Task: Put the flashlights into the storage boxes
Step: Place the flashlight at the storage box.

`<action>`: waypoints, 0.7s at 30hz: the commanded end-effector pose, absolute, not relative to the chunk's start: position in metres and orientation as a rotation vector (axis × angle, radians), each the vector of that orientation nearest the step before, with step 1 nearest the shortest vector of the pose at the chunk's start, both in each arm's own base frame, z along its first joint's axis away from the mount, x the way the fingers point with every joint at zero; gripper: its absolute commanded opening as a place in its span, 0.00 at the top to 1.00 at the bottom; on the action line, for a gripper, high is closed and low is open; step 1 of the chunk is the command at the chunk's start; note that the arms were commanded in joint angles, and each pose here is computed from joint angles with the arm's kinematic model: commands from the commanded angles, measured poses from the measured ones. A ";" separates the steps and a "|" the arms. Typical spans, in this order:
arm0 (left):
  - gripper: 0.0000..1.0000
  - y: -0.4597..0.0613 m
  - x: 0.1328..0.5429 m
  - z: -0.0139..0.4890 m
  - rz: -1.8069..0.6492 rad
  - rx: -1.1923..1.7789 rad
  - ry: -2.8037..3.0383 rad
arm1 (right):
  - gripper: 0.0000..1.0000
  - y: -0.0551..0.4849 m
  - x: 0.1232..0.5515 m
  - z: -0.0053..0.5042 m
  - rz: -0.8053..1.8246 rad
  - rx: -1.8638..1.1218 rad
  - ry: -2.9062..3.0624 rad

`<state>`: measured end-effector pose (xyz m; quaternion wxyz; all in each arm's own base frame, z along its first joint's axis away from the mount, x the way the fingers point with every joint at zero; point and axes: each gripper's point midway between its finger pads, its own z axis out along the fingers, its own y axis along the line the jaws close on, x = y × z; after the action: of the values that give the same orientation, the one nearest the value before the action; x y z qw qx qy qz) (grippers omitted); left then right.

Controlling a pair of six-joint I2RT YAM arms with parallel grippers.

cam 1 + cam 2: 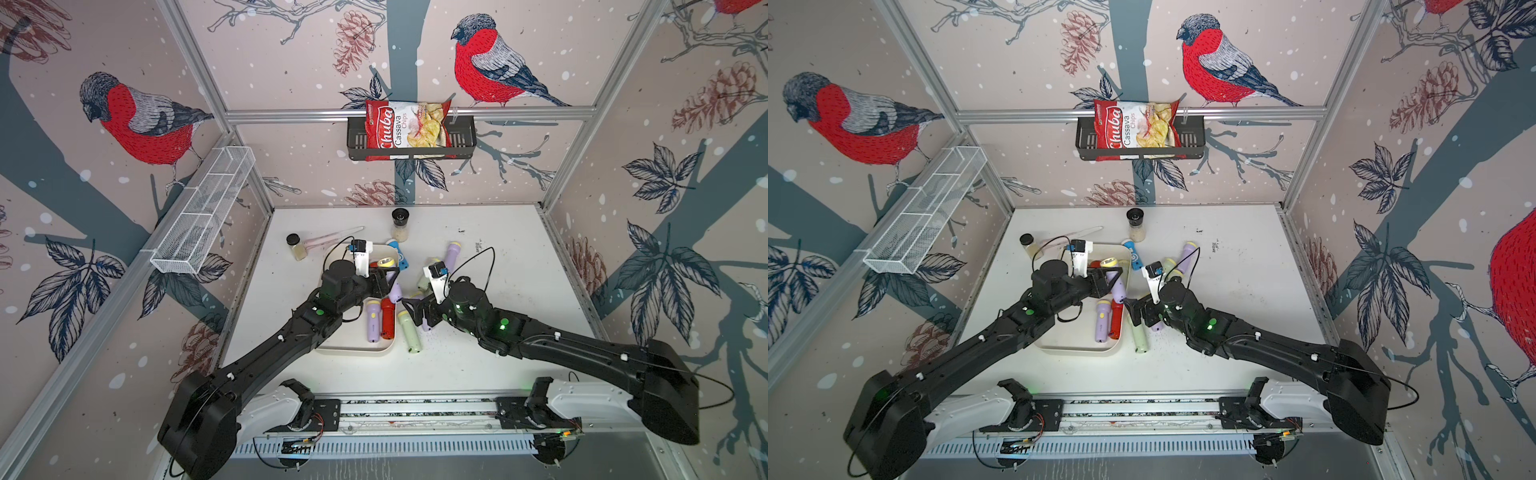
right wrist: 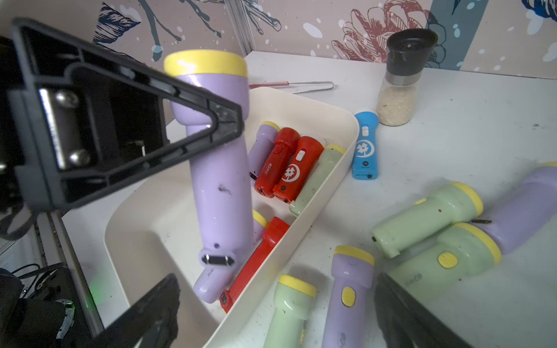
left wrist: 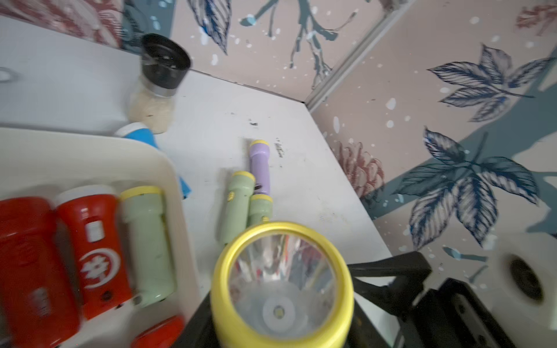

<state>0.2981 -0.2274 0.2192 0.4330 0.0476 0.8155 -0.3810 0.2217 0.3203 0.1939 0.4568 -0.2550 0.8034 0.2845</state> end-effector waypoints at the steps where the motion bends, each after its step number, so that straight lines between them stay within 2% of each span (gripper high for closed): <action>1: 0.67 -0.204 0.285 0.183 -0.807 0.116 2.222 | 0.01 0.321 0.225 0.202 0.730 -0.590 1.950; 8: 0.66 -0.170 0.263 0.125 -0.612 0.002 2.543 | 0.01 0.323 0.228 0.195 0.745 -0.589 1.978; 18: 0.65 -0.133 0.260 0.090 -0.336 0.012 2.712 | 0.01 0.317 0.228 0.186 0.738 -0.563 2.012; 21: 0.65 -0.130 0.265 0.087 -0.340 0.009 2.719 | 0.01 0.314 0.229 0.185 0.733 -0.552 2.012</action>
<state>0.2648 -0.1379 0.0901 0.2054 -0.0072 0.9684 -0.1413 0.2273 0.3153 0.1801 0.4415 -0.2325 0.8164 0.2906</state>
